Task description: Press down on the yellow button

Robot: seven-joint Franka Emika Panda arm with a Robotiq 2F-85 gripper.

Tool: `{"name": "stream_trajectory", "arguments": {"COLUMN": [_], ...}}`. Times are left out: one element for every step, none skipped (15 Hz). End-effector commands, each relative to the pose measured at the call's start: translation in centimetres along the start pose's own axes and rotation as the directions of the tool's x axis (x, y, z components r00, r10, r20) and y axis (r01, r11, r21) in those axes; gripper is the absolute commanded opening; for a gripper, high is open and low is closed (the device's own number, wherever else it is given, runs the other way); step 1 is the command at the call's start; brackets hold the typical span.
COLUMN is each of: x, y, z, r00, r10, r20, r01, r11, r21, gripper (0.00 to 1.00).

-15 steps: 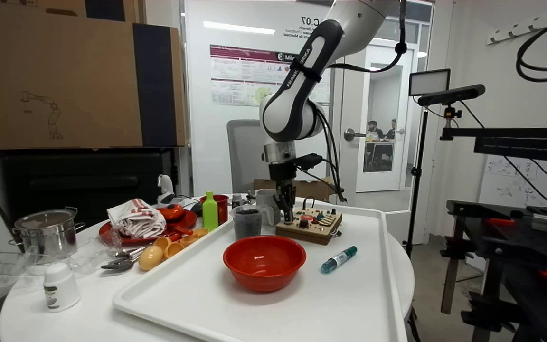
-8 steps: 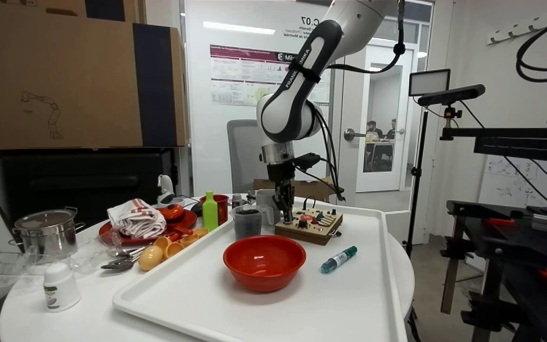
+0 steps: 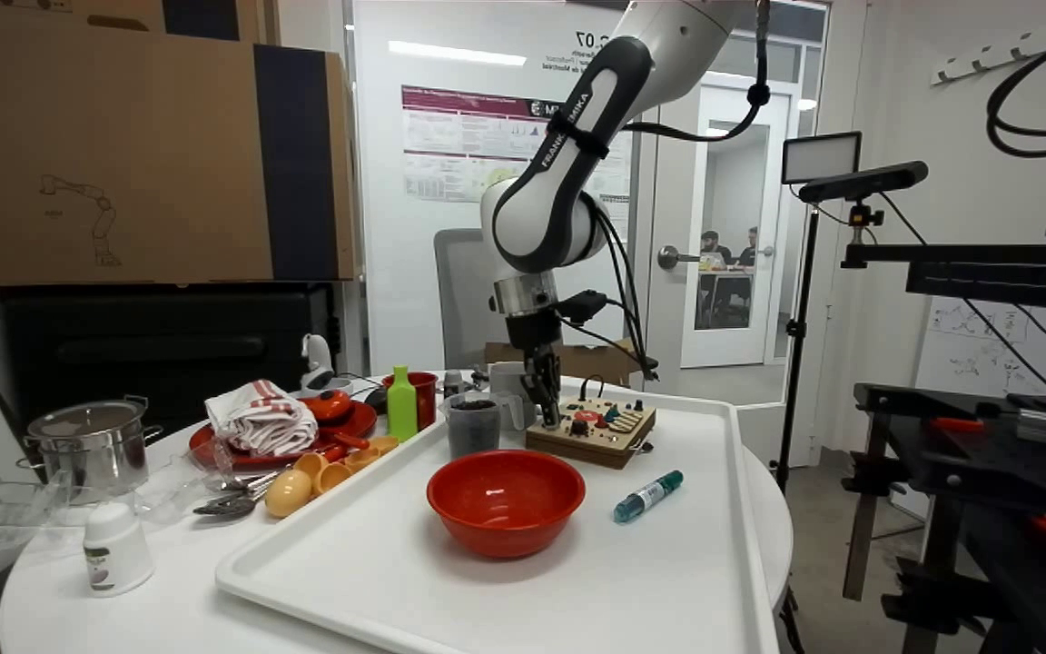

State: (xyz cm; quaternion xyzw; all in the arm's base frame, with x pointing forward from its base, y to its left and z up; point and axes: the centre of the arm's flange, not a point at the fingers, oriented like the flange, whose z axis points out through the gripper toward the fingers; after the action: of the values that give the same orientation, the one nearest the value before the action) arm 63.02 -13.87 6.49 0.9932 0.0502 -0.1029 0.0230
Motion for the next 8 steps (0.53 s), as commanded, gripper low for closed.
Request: {"name": "stream_trajectory", "arguments": {"x": [0.3, 0.2, 0.2, 0.3, 0.3, 0.3, 0.4, 0.5], "y": [0.8, 1.0, 1.2, 1.3, 1.4, 1.3, 1.2, 1.1], "z": [-1.2, -1.6, -1.9, -2.1, -2.3, -2.5, -2.5, -2.5], "r00": [1.0, 1.0, 1.0, 1.0, 1.0, 1.0, 1.0, 1.0], "r10": [0.006, 0.009, 0.012, 0.016, 0.015, 0.014, 0.011, 0.01], "r20": [-0.003, -0.011, -0.014, -0.017, -0.02, -0.022, -0.022, -0.022], "r01": [-0.006, -0.009, -0.012, -0.015, -0.015, -0.013, -0.011, -0.009], "r11": [1.0, 1.0, 1.0, 1.0, 1.0, 1.0, 1.0, 1.0], "r21": [0.008, 0.01, 0.01, 0.01, 0.011, 0.01, 0.009, 0.009], "gripper": [0.1, 0.1, 0.1, 0.1, 0.1, 0.1, 0.1, 0.1]}}
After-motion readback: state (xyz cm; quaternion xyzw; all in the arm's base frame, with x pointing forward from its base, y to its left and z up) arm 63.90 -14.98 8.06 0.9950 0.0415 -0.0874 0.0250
